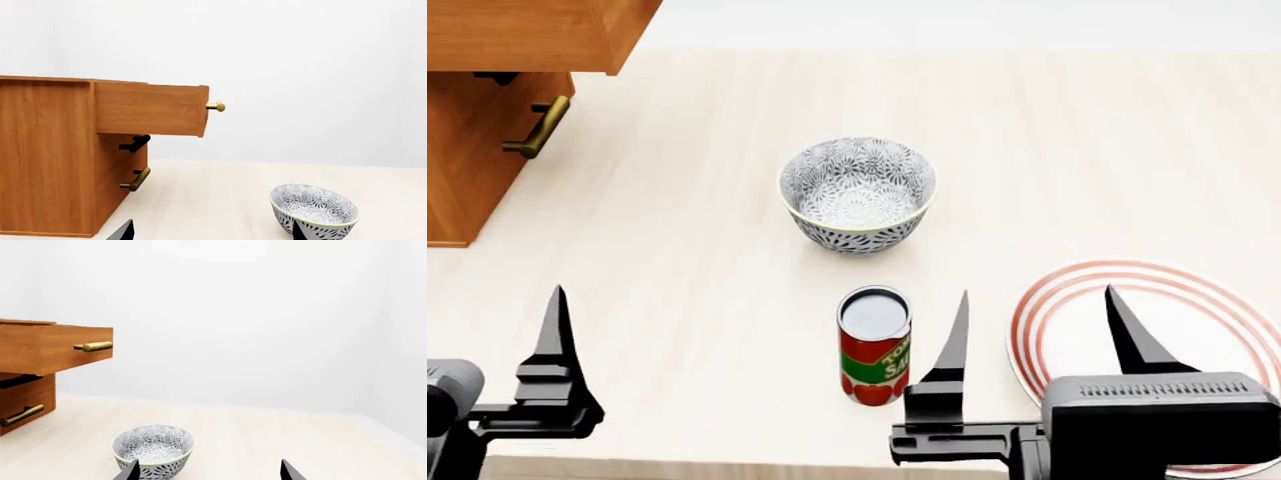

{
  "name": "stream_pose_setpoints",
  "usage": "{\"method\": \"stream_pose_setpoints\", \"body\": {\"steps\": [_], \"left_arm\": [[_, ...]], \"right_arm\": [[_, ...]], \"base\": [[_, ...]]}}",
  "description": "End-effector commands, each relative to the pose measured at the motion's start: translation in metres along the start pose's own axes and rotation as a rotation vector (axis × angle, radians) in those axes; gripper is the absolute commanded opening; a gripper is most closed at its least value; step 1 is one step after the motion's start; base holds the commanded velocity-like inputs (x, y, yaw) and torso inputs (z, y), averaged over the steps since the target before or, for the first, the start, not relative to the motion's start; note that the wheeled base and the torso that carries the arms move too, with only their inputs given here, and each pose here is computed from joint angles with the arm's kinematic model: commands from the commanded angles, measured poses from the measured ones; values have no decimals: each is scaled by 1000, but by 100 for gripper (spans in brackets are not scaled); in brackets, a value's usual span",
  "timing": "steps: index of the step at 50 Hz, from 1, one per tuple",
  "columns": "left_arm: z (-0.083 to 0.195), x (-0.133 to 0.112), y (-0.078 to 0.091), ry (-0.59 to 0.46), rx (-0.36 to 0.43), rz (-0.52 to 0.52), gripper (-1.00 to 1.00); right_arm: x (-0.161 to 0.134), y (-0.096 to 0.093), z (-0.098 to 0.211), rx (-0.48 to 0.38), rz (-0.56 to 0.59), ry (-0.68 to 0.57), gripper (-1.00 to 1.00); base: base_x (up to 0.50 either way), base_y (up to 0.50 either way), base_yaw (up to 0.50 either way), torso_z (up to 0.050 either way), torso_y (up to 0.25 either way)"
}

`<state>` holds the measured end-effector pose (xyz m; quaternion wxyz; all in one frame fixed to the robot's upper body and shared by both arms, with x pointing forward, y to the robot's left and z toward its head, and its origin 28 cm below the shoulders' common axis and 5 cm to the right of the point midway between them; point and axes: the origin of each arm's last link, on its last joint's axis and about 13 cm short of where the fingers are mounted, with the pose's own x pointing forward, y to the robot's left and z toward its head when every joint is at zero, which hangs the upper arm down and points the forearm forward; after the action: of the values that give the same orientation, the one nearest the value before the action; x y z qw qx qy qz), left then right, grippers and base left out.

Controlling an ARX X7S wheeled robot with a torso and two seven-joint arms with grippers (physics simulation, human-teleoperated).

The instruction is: Put the bowl on the plate.

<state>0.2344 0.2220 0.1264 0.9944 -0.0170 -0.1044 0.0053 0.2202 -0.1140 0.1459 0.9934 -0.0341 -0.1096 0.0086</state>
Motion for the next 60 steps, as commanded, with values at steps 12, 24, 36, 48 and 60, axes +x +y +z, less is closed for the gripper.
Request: {"method": "stream_pose_setpoints", "body": {"steps": [12, 24, 36, 48, 60], "left_arm": [[35, 4, 0, -68, -31, 5, 100], [34, 5, 1, -65, -38, 18, 100], [35, 5, 2, -65, -39, 22, 100], [35, 5, 3, -65, -40, 27, 100], [27, 5, 8, -48, -42, 41, 100]], "right_arm": [[0, -7, 33, 36, 15, -102, 100], [-1, -7, 33, 40, 17, -103, 100], [0, -8, 33, 33, 13, -98, 100], [2, -10, 29, 23, 8, -50, 100], [18, -40, 65, -362, 204, -101, 100]], "base": [[350, 0, 0, 0, 0], [500, 0, 0, 0, 0], [500, 0, 0, 0, 0], [317, 0, 0, 0, 1], [0, 0, 0, 0, 0]]}}
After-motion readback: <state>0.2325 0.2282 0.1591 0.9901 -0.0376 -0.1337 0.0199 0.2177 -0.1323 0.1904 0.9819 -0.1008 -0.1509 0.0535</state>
